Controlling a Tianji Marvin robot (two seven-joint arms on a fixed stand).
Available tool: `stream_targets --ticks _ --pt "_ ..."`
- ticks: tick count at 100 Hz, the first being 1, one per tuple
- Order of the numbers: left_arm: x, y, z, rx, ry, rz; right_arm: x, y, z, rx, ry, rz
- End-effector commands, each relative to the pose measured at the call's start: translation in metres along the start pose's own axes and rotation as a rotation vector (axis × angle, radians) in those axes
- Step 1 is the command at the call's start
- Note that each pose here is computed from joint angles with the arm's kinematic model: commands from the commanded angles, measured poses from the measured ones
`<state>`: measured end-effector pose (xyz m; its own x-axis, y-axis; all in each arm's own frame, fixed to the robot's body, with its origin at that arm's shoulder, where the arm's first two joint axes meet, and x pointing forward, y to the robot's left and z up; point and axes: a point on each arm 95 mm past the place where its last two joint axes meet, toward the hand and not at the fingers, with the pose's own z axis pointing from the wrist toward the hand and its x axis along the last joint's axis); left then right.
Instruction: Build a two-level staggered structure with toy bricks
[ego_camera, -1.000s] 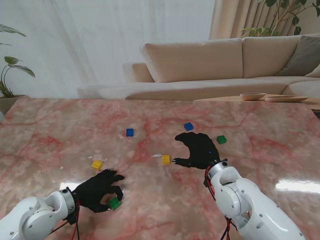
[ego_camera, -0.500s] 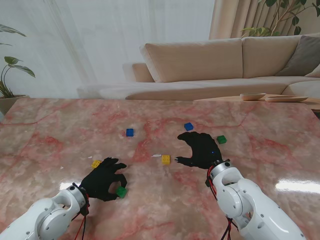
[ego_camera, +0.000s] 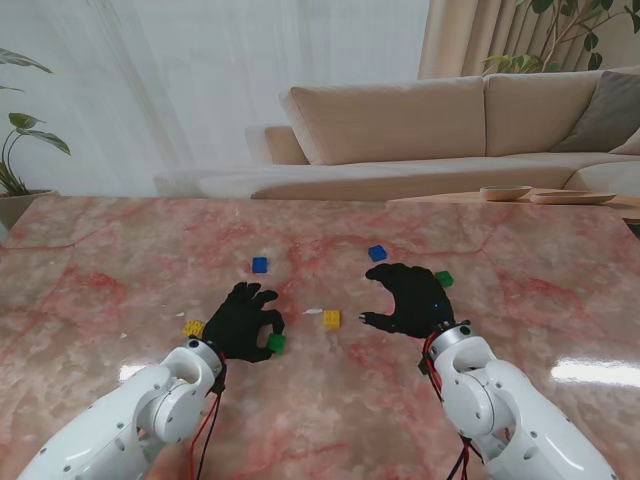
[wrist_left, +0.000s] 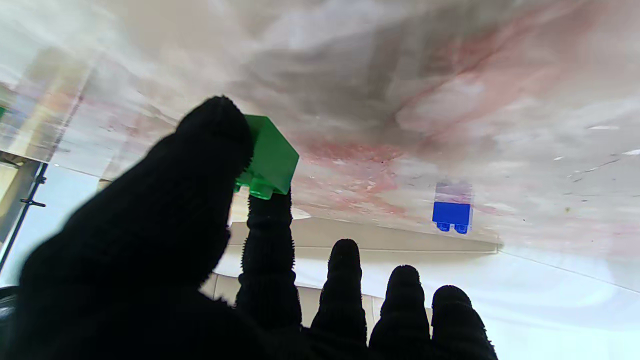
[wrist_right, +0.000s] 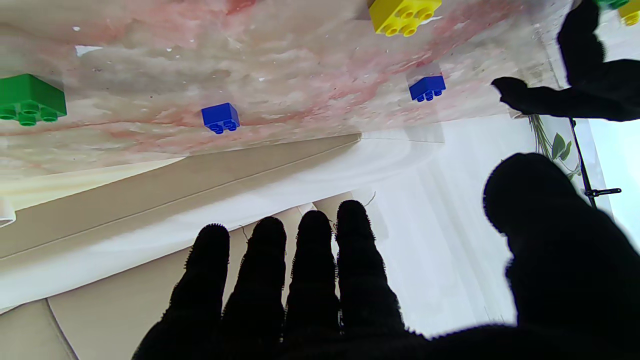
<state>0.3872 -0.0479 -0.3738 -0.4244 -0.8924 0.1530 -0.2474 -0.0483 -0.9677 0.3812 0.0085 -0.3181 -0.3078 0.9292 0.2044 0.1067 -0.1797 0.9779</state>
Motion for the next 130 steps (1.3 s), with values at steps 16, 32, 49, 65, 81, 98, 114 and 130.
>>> stream_targets --ticks 16,32,49,65,81,98,114,130 --pt "0.014 -0.004 0.028 0.009 -0.009 -0.019 -0.003 -0.003 -0.004 0.015 -0.013 0.012" --pt "0.017 -0.002 0.042 -0.012 -0.025 -0.02 -0.006 -0.002 -0.005 0.017 -0.02 0.013" --pt "0.019 0.003 0.055 -0.032 -0.041 -0.025 -0.008 -0.002 -0.007 0.016 -0.028 0.014" --pt "0.019 0.01 0.066 -0.05 -0.041 -0.032 -0.01 -0.002 -0.008 0.016 -0.034 0.016" --pt "0.021 0.013 0.075 -0.059 -0.038 -0.04 -0.01 -0.002 -0.009 0.027 -0.035 0.016" --pt "0.022 0.014 0.083 -0.063 -0.043 -0.047 -0.011 -0.001 -0.009 0.031 -0.04 0.017" --pt "0.024 0.012 0.088 -0.069 -0.041 -0.045 -0.012 0.001 -0.01 0.033 -0.045 0.016" --pt "0.028 0.012 0.091 -0.07 -0.031 -0.045 -0.013 0.002 -0.01 0.034 -0.048 0.016"
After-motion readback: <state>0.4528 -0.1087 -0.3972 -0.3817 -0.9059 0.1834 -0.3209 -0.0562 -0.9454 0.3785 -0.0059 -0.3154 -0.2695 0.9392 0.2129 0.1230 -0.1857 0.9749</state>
